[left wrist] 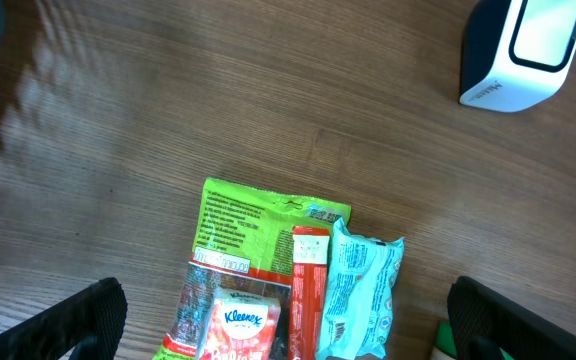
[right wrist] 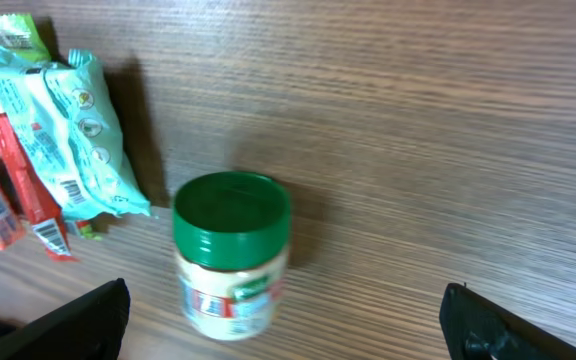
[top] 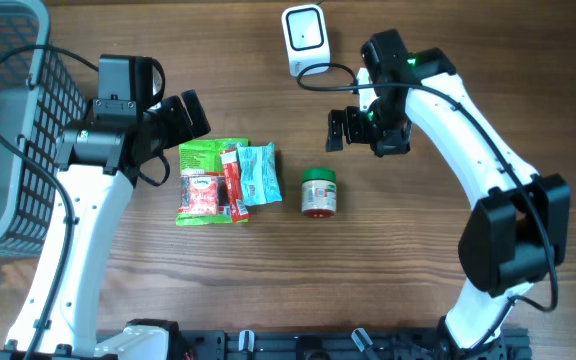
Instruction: Scan the item barcode
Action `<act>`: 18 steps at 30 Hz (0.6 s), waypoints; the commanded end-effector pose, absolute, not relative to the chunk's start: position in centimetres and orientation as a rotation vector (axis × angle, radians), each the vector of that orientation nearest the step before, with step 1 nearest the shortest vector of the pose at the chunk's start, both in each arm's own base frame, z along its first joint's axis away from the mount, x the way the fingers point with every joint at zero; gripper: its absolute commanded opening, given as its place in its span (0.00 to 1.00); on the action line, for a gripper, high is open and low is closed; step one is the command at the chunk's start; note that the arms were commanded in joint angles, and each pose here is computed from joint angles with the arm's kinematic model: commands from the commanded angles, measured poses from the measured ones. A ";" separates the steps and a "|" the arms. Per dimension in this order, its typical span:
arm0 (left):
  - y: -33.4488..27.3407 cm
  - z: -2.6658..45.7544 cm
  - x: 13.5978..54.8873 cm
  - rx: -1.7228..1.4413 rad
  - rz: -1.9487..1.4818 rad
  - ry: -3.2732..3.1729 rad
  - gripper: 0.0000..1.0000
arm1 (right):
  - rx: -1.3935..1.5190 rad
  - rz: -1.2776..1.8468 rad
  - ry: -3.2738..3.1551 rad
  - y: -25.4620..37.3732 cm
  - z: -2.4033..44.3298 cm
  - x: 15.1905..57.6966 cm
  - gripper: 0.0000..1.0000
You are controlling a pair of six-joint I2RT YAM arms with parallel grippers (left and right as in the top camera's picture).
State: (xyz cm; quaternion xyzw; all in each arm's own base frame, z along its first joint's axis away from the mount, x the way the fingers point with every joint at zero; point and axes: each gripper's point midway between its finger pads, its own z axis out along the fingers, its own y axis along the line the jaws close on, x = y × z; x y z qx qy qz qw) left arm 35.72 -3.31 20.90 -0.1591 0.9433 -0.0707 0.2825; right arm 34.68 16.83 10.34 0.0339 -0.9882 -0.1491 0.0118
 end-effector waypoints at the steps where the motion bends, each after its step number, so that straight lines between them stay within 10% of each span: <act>1: -2.9 21.3 35.8 -0.421 -0.169 2.513 1.00 | 0.167 -0.550 -2.993 19.3 9.1 33.8 1.00; 18: -2.9 21.3 35.8 -0.421 -0.169 2.513 1.00 | 0.227 -0.382 -2.923 21.0 4.0 32.3 0.99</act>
